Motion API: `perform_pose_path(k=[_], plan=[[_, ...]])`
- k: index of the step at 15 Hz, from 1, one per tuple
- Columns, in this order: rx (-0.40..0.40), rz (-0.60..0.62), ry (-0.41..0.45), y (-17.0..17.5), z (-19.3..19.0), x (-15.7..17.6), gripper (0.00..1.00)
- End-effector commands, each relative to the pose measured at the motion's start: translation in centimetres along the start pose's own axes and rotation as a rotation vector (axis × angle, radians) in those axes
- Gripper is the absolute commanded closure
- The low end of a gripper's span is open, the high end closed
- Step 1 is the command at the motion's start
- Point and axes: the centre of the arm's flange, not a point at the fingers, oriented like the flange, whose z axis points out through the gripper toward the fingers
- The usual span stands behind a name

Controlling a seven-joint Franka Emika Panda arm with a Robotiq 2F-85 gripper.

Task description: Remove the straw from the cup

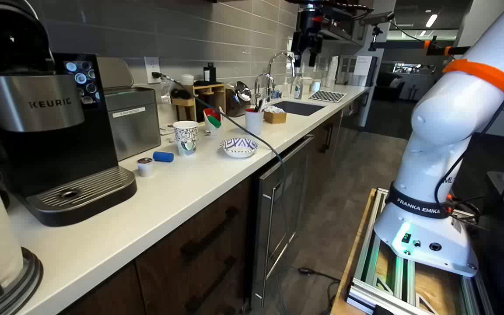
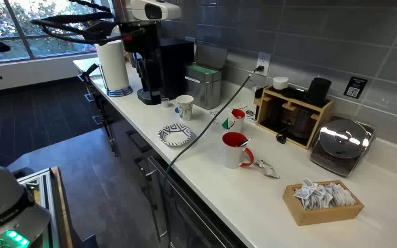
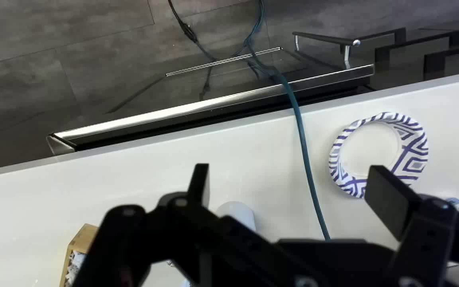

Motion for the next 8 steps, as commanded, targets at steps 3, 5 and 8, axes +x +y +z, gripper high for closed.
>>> perform_pose_path(k=[3, 5, 8], plan=[[0.0, 0.0, 0.0, 0.0, 0.0, 0.0, 0.0], [0.0, -0.018, 0.095, 1.2, 0.0, 1.7, 0.0], [0.02, -0.12, 0.203, 4.9, 0.4, 4.0, 0.0]])
